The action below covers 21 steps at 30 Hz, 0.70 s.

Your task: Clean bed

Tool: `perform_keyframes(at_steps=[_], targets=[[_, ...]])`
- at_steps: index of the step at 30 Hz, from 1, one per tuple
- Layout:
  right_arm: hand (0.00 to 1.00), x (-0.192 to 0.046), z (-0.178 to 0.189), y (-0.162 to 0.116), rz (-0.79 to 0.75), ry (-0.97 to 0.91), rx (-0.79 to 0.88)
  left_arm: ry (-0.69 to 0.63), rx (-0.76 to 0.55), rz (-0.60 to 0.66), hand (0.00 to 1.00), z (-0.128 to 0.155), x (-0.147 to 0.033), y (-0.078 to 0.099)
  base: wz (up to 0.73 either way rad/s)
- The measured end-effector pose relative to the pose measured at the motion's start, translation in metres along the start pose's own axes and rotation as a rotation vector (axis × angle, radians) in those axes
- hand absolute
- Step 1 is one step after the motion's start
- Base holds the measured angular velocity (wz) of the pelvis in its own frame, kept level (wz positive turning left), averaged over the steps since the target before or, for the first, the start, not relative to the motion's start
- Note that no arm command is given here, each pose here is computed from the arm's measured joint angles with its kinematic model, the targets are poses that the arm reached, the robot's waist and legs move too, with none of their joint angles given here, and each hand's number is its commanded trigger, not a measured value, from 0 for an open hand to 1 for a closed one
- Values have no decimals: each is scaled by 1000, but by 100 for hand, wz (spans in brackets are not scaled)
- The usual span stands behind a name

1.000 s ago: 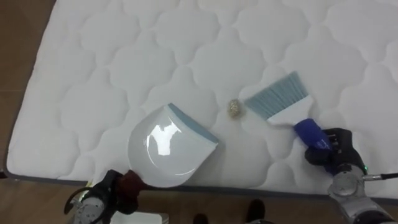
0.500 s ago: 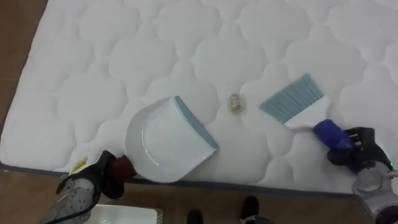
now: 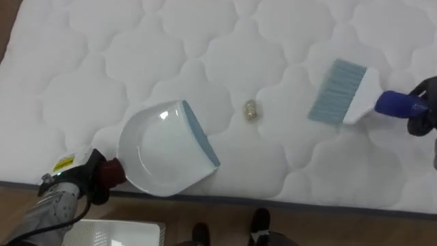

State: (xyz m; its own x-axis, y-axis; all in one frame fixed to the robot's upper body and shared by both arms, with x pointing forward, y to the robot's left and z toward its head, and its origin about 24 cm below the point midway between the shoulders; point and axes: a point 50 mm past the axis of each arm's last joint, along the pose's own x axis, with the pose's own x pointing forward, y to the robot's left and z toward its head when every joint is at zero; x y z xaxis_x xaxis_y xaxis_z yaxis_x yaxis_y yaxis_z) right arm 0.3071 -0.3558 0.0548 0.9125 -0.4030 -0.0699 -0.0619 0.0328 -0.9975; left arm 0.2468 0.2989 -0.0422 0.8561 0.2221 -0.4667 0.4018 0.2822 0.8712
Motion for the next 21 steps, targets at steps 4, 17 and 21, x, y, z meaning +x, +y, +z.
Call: perform_keyframes(at_steps=[4,17,21], targets=[[100,7,12,-11,-3,-64,-130,-3,45,28,100,-3,3,15,5],[100,12,49,-36,-76,-313,-576,-27,82,32,100,-1,4,23,-4],[100,12,52,-37,-70,-316,-633,-24,83,19,100,-1,4,22,-5]])
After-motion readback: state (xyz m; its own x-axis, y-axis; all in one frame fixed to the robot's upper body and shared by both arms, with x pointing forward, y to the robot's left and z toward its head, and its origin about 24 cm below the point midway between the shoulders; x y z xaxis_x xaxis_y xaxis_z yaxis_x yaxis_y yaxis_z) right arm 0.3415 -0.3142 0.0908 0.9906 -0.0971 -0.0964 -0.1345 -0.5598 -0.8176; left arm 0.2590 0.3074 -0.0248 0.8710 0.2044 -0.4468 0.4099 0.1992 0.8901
